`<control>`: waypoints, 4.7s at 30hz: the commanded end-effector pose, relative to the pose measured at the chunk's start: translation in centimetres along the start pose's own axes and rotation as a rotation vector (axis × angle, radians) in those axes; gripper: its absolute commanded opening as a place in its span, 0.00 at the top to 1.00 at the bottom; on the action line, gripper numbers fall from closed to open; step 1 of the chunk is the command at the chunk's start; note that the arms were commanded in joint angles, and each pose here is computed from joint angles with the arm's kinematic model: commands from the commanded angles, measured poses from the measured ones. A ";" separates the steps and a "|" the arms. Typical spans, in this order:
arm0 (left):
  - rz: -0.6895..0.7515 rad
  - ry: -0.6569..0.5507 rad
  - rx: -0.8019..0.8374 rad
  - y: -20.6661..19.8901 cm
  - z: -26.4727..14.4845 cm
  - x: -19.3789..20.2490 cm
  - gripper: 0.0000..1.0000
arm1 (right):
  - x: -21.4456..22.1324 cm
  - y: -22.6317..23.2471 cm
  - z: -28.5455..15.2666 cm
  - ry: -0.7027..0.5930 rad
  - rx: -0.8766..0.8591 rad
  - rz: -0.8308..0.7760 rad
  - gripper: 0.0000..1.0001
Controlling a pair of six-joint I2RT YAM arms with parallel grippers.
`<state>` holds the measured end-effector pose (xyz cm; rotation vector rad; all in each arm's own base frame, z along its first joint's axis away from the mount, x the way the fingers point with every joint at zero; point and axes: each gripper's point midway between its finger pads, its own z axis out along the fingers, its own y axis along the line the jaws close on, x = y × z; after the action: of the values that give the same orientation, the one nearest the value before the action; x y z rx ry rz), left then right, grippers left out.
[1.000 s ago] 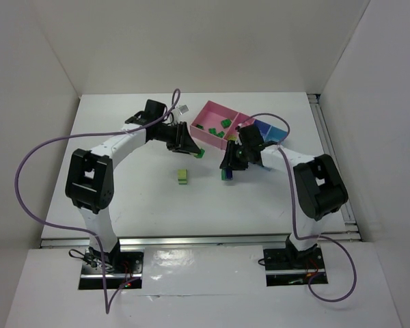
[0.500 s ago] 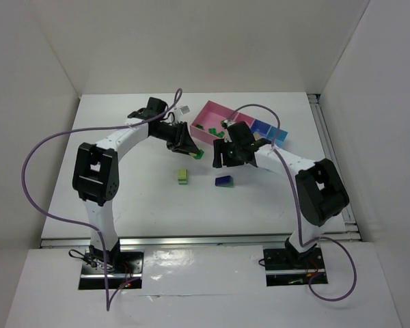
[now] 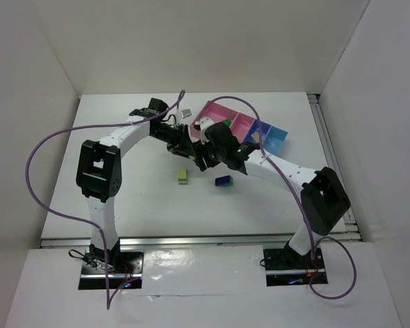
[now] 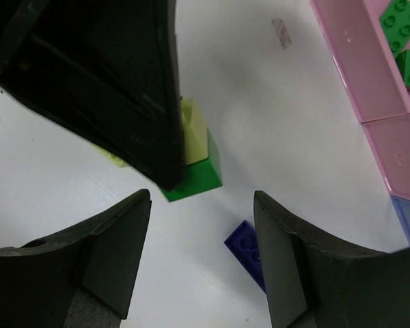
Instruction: Sort the legos into containers by color
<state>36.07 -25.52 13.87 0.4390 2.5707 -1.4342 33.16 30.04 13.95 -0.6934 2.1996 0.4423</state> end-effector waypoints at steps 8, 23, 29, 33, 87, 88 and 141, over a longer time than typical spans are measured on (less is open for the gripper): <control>0.065 0.015 0.099 -2.4 -0.9 -0.5 1.00 | -5.3 1.0 1.2 -0.139 -0.012 -0.047 0.40; 0.040 -0.021 0.082 -2.2 -1.6 -1.6 1.00 | -4.3 0.2 -0.5 -0.152 0.041 -0.030 0.79; 0.017 -0.042 0.071 -1.6 -1.7 -2.3 1.00 | -3.0 -0.8 -2.6 -0.155 0.094 0.023 0.81; -0.012 -0.050 0.069 -1.1 -1.8 -2.6 1.00 | -2.3 -1.2 -3.3 -0.153 0.116 0.049 0.81; -0.068 -0.272 -0.580 7.4 -7.0 -2.2 1.00 | -9.1 -18.5 13.1 -0.064 0.381 0.342 0.51; -0.062 -0.282 -0.587 7.2 -7.4 -2.3 1.00 | -9.5 -18.3 13.0 -0.072 0.370 0.342 0.39; -0.037 -0.303 -0.588 6.8 -7.2 -4.1 1.00 | -6.1 -15.8 0.9 -0.104 0.417 0.408 0.54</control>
<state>41.32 -16.44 12.33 0.0427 2.6175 -0.6297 45.36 22.80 15.25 -0.1709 2.2793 0.2900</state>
